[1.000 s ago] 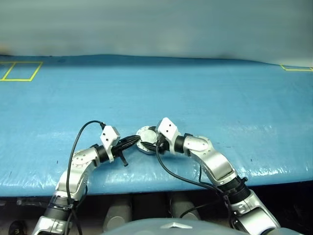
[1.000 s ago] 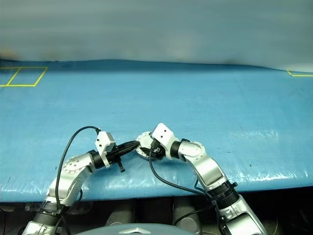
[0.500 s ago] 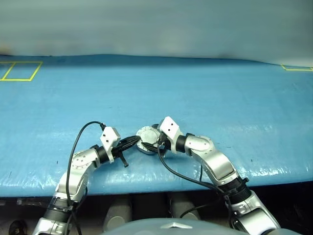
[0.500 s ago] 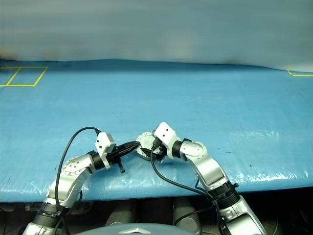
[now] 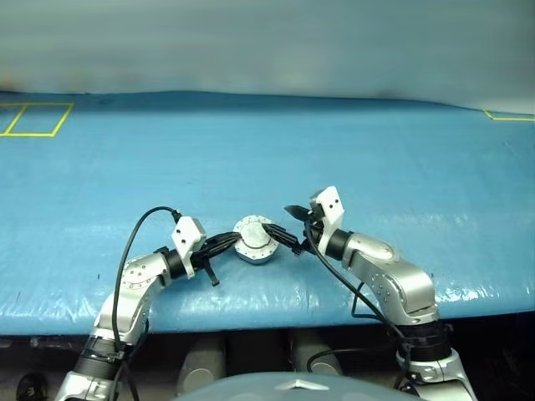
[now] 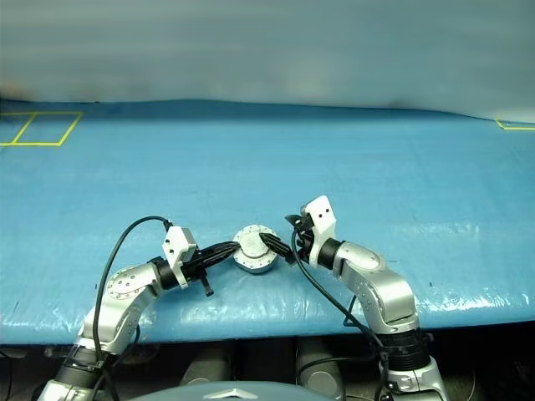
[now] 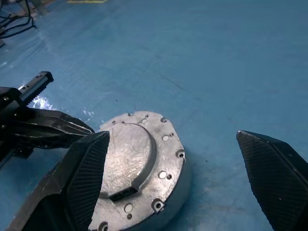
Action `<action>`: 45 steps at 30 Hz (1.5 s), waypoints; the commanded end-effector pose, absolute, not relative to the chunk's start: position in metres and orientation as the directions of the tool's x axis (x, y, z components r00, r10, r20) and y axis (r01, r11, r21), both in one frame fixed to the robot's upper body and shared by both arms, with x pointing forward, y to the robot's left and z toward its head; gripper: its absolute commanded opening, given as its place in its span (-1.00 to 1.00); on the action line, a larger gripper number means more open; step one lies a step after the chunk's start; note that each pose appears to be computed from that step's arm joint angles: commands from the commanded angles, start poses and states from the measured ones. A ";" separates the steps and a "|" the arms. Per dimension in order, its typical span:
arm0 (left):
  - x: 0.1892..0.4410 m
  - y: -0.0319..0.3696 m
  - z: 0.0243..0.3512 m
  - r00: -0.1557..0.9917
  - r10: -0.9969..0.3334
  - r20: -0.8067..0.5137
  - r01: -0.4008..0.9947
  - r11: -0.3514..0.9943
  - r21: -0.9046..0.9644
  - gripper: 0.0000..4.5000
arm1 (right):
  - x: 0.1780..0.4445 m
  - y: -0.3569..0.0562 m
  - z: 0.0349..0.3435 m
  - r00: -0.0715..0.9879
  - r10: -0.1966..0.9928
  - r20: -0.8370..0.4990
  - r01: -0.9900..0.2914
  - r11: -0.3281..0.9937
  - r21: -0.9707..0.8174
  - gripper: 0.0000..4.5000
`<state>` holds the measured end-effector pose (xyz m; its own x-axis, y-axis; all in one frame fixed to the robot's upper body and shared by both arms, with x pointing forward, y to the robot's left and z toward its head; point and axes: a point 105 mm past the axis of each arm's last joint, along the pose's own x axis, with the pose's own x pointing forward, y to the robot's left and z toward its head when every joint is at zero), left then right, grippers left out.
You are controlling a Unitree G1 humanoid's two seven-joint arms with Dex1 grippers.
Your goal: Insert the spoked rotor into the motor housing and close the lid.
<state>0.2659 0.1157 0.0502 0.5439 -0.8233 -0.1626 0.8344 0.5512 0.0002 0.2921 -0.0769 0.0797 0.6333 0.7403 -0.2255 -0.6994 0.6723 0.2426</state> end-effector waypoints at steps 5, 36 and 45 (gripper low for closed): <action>0.251 0.116 0.034 0.492 -0.846 -0.207 0.853 0.516 -0.081 -1.00 | 0.295 -0.076 0.090 0.653 0.737 -0.175 -0.686 0.674 0.275 0.98; 0.252 0.123 0.027 0.525 -0.819 -0.233 0.837 0.546 -0.034 -1.00 | 0.282 -0.063 0.066 0.567 0.823 -0.034 -0.401 0.311 0.862 -0.14; 0.270 0.125 0.043 0.649 -0.752 -0.112 0.724 0.656 -0.213 -1.00 | 0.284 -0.066 0.057 0.583 0.806 -0.102 -0.380 0.382 0.843 -0.48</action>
<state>0.2617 0.1175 0.0404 0.5850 -0.8008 -0.1285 0.7876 0.5988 -0.1453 0.2838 -0.0671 0.0548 0.5842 0.8056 -0.0984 -0.3688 0.3715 0.8521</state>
